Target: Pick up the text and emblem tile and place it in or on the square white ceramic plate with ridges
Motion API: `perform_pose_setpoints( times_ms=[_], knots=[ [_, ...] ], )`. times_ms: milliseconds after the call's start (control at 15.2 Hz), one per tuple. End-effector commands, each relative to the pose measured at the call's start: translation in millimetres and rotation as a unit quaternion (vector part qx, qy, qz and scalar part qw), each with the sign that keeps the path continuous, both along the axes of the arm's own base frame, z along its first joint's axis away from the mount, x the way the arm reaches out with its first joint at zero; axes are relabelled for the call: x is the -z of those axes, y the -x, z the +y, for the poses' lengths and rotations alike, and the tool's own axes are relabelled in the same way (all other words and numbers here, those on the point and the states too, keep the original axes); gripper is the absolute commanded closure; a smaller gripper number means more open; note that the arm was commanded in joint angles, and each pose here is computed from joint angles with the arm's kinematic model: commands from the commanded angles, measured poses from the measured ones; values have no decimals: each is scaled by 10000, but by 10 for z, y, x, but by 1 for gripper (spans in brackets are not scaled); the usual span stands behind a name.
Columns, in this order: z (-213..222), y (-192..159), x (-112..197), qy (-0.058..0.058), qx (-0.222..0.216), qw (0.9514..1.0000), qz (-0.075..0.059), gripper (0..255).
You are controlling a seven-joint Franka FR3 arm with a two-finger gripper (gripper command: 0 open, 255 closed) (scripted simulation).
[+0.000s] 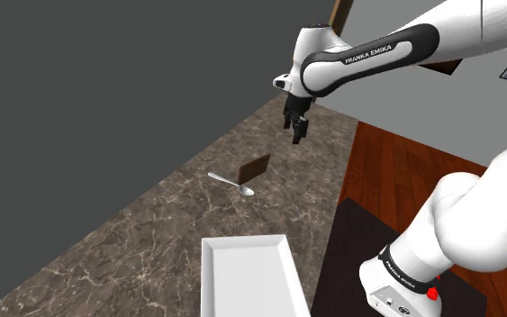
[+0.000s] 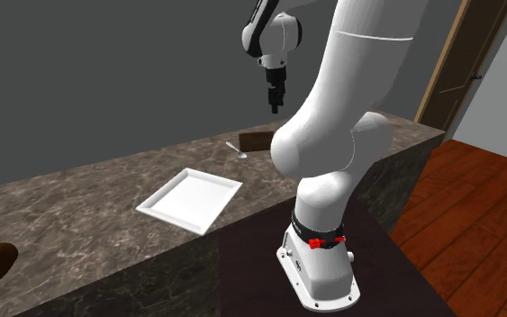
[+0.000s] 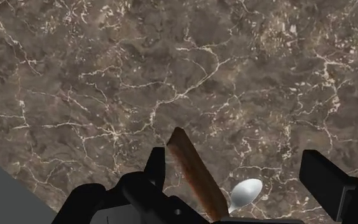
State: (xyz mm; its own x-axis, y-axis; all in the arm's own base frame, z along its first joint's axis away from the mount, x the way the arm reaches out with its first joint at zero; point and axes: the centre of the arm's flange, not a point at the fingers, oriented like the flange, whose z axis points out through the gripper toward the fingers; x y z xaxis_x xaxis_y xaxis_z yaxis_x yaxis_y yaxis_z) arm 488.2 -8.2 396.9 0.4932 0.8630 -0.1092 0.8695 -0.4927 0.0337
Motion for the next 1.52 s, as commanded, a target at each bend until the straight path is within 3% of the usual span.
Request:
perform_pose_setpoints(
  times_ms=[0,264,660,1122,1452],
  knots=[
    [104,-148,222,-6,-466,9989,55,0],
    [351,-394,623,-17,-1344,9908,170,0],
    [758,-642,1188,-31,-2544,9665,328,0],
    [714,-631,1555,-31,-2544,9665,328,0],
    [710,-630,1585,-31,-2544,9665,328,0]
  ],
)
